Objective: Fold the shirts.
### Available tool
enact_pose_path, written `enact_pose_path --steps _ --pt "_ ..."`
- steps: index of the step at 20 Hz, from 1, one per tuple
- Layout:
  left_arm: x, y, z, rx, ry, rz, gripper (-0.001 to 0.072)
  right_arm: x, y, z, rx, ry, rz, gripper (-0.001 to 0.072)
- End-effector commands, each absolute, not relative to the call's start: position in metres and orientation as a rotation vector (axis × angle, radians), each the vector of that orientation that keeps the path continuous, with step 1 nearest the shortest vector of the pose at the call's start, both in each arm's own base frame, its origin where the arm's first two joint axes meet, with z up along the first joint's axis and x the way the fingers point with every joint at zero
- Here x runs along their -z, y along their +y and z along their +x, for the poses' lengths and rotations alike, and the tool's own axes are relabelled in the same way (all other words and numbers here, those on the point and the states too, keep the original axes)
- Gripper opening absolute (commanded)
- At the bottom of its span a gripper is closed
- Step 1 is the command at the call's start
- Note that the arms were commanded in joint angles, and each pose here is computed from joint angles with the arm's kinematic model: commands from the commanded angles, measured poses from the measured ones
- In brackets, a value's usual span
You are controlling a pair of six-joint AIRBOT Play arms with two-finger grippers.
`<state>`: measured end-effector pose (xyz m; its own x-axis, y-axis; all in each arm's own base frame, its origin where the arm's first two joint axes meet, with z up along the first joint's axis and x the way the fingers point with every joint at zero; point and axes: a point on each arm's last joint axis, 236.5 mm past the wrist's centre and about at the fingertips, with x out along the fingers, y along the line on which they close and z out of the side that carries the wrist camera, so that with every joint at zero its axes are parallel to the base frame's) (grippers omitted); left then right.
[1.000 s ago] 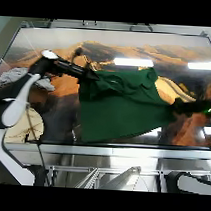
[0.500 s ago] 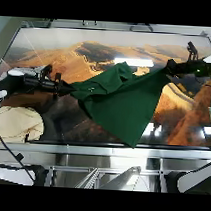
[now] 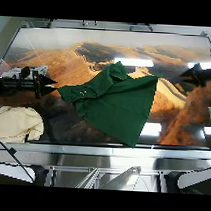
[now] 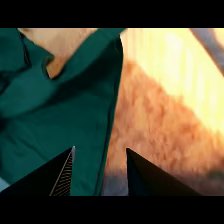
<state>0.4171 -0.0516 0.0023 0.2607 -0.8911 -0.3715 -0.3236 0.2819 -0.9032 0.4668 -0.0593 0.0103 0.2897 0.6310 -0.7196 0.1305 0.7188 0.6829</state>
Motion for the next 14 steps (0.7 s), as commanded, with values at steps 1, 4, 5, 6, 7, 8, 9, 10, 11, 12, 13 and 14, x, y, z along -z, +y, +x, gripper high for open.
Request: enact_pose_path --steps 1,4,5,6,7,8,9,10,11,12,13,14 --pt "-0.004 -0.038 0.408 0.589 1.357 -1.18 0.0332 0.007 -0.057 0.382 -0.369 1.408 0.91 0.0361" --pt "0.029 -0.04 0.385 0.505 1.493 -0.981 0.0332 0.053 -0.026 0.32 -0.257 1.404 0.991 0.0403" --pt "0.038 -0.043 0.387 0.486 1.498 -0.929 0.0332 0.069 -0.011 0.304 -0.221 1.398 1.02 0.0534" --pt "0.045 -0.048 0.39 0.468 1.498 -0.882 0.0332 0.084 0.007 0.291 -0.185 1.39 1.069 0.0639" --pt "0.048 -0.056 0.395 0.466 1.491 -0.855 0.0332 0.095 0.025 0.282 -0.177 1.378 1.105 0.0633" --pt "0.05 -0.067 0.398 0.474 1.486 -0.83 0.0332 0.104 0.046 0.275 -0.186 1.368 1.139 0.0633" --pt "0.052 -0.077 0.401 0.48 1.482 -0.806 0.0332 0.112 0.068 0.269 -0.202 1.371 1.165 0.0631" --pt "0.054 -0.086 0.402 0.489 1.486 -0.788 0.0332 0.119 0.085 0.264 -0.21 1.387 1.162 0.0631" --pt "0.058 -0.095 0.401 0.501 1.499 -0.775 0.0332 0.126 0.103 0.257 -0.223 1.422 1.131 0.0631" --pt "0.064 -0.102 0.399 0.51 1.518 -0.77 0.0332 0.131 0.118 0.252 -0.24 1.457 1.094 0.063" --pt "0.071 -0.106 0.396 0.515 1.542 -0.772 0.0332 0.135 0.136 0.247 -0.249 1.495 1.076 0.0621" --pt "0.079 -0.11 0.392 0.521 1.572 -0.78 0.0333 0.137 0.151 0.246 -0.265 1.507 1.065 0.0506"
